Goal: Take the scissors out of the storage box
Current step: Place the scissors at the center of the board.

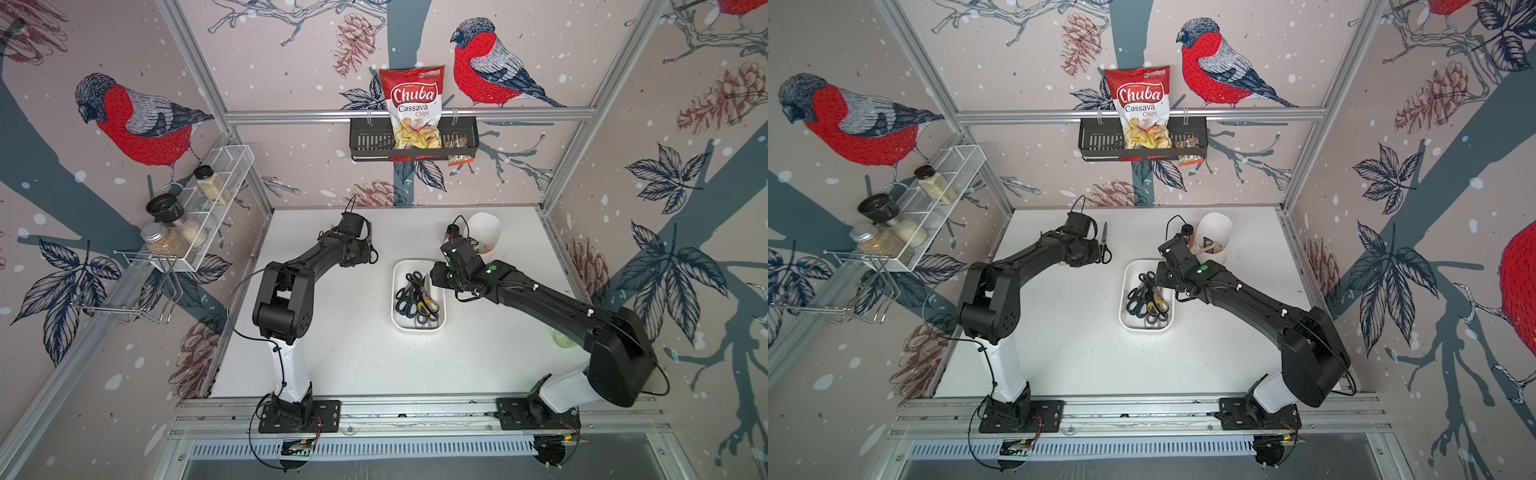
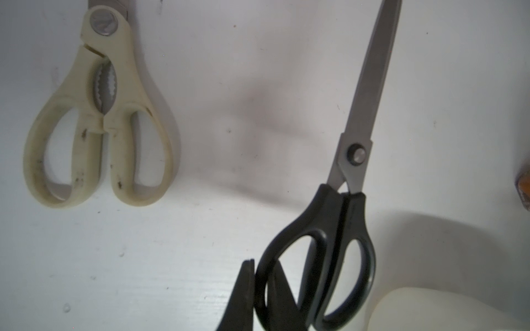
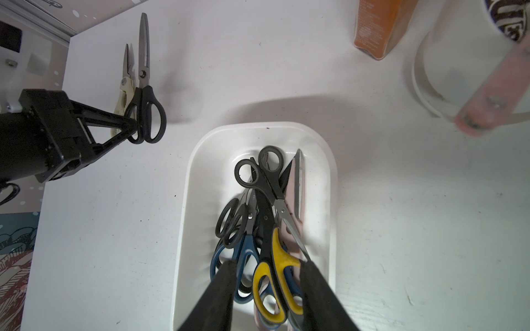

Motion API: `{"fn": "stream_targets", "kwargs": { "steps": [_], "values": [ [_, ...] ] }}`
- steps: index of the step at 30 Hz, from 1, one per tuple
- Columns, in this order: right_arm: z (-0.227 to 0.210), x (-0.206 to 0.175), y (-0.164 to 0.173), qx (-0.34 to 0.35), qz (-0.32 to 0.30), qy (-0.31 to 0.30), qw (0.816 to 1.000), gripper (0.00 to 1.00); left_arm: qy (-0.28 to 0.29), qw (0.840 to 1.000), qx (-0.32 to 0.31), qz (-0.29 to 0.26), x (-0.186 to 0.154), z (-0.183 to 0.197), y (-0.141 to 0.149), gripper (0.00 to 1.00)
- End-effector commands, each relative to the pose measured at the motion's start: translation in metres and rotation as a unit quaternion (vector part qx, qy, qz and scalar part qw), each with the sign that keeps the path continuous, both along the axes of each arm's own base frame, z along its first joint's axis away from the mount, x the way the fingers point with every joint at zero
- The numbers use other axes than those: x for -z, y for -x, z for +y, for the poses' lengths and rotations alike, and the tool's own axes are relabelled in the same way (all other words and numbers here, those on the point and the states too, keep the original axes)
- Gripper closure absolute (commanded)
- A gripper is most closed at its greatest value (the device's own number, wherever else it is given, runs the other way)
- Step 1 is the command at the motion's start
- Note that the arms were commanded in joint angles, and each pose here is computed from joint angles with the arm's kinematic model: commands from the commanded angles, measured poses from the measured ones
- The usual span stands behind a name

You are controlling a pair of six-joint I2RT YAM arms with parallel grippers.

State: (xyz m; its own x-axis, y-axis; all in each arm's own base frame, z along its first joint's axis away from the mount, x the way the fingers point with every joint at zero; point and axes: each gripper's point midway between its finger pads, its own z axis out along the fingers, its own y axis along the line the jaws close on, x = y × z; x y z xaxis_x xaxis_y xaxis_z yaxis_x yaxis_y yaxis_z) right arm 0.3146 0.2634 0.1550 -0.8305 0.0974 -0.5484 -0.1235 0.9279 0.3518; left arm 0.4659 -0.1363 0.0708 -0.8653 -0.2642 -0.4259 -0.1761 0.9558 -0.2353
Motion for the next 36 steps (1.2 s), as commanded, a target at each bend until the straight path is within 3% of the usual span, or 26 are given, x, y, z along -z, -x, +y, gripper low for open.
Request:
{"fn": "stream_targets", "kwargs": {
  "steps": [1,9,22,36],
  "values": [
    [-0.002,0.001,0.0,0.005,0.003,0.002,1.0,0.57,-0.012,1.0,-0.015,-0.004,0.004,0.003,-0.017,0.97],
    [-0.009,0.001,-0.002,0.01,0.005,0.008,1.0,0.57,-0.03,0.999,-0.034,0.006,0.021,0.016,-0.03,0.97],
    [-0.017,0.005,-0.003,0.018,0.01,0.013,1.0,0.58,-0.048,0.998,-0.03,0.037,0.049,0.029,-0.029,0.96],
    [-0.004,0.021,0.004,-0.014,0.029,0.008,0.999,0.57,-0.069,0.996,-0.03,0.039,0.044,0.039,-0.025,0.72]
  ]
}}
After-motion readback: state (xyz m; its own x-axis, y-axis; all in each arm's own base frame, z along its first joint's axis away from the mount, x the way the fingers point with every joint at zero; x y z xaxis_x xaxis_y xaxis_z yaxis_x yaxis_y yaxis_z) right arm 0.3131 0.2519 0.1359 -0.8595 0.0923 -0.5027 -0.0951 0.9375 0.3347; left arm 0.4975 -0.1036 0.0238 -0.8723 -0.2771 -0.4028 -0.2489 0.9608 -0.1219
